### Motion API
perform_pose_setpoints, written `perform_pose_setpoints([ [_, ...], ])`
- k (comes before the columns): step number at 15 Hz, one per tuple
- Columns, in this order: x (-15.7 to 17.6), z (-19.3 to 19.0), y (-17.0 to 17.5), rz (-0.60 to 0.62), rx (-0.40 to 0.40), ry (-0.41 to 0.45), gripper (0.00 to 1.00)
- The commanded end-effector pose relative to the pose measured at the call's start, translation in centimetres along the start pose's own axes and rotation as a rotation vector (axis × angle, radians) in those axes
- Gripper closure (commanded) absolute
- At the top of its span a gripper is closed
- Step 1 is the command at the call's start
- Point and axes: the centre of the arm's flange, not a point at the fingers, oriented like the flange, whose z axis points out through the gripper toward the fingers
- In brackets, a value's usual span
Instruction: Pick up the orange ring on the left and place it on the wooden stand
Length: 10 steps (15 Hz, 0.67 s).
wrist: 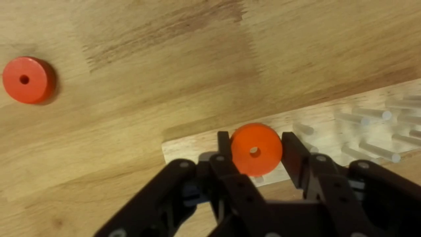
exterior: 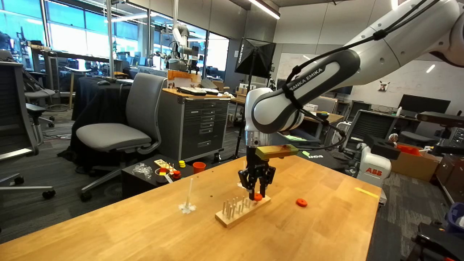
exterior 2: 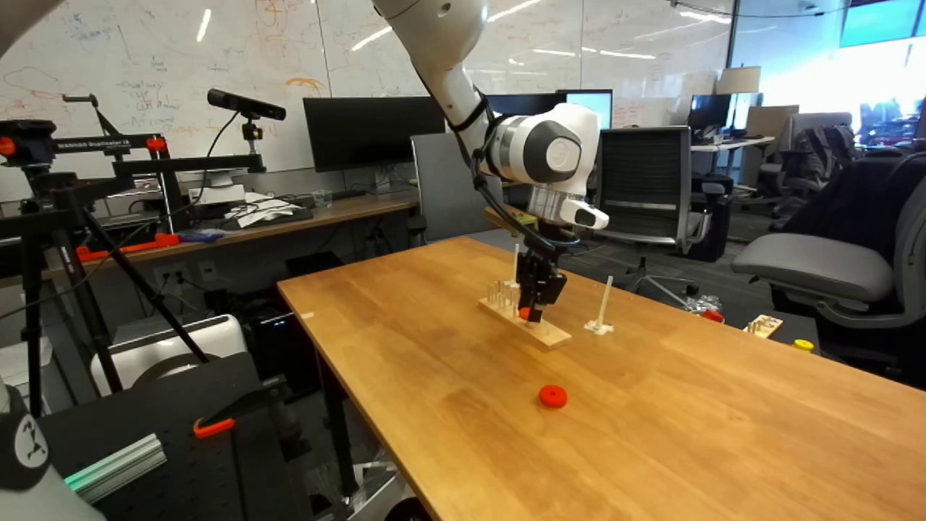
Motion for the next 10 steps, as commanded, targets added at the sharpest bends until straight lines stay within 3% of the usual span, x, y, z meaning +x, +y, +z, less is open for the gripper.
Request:
perform_pose_setpoints([
  [1,-0.7,0.8,0.1,-0.007,-0.034,-0.030,0.82],
  [10,-1.0,2.4,0.4,-0.003,-0.053,-0.073,0.82],
])
